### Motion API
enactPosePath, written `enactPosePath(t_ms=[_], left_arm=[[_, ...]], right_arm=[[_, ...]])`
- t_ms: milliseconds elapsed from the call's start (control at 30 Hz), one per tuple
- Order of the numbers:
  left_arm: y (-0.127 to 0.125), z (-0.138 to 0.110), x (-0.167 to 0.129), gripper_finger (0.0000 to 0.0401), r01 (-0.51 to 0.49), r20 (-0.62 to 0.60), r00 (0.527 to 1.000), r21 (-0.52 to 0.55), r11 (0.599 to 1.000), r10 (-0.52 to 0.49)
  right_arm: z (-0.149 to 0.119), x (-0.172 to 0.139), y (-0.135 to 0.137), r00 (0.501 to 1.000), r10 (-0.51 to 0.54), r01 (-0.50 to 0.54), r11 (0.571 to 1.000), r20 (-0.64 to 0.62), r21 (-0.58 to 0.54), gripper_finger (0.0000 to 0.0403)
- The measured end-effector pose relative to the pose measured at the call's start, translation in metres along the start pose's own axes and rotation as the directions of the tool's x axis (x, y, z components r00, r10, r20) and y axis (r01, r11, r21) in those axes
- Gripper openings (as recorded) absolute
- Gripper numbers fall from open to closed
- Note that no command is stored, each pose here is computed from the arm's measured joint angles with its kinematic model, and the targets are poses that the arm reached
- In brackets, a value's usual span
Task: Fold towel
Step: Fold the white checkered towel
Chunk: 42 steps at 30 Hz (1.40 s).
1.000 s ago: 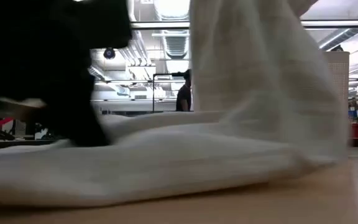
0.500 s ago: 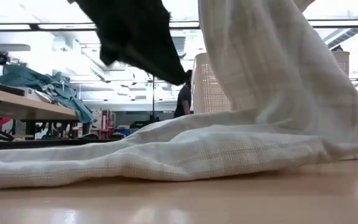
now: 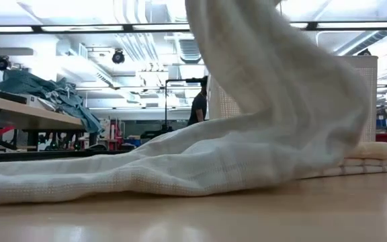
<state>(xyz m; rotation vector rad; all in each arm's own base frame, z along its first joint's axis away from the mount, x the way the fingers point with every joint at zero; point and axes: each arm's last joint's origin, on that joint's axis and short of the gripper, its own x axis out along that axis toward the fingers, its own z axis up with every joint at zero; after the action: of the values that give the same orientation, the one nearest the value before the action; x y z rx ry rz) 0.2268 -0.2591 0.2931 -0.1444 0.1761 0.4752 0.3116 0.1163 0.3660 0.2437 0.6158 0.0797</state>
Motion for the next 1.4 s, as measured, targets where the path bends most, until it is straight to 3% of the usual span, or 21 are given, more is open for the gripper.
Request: enactPosePath(t_ms=[167,500,967,1200,1400], left_arm=[[-0.002,-0.001,-0.019,0.0036,0.006,0.065,0.998,0.014,1.000,-0.007],[-0.003,-0.002,-0.021,0.0036,0.010,0.069,0.998,0.018,1.000,-0.012],[-0.006,-0.005,-0.039,0.0036,0.059,0.071,0.996,0.019,0.998,-0.060],[-0.010,-0.006,-0.060,0.0036,0.128,0.069,0.990,-0.069,0.989,-0.123],[-0.010,-0.006,-0.068,0.0036,0.129,0.103,0.987,-0.077,0.989,-0.121]], right_arm=[[0.004,0.029,-0.010,1.000,0.028,-0.028,1.000,0.002,0.009,0.0009],[0.007,0.090,-0.029,0.998,0.064,-0.064,0.998,-0.010,0.026,0.0009],[0.013,0.157,-0.024,0.998,0.045,-0.047,0.998,-0.046,-0.036,0.0008],[0.006,0.190,-0.025,0.992,0.017,-0.023,0.998,-0.121,-0.053,0.0008],[0.009,0.211,-0.019,0.988,0.012,-0.025,0.996,-0.151,-0.087,0.0008]])
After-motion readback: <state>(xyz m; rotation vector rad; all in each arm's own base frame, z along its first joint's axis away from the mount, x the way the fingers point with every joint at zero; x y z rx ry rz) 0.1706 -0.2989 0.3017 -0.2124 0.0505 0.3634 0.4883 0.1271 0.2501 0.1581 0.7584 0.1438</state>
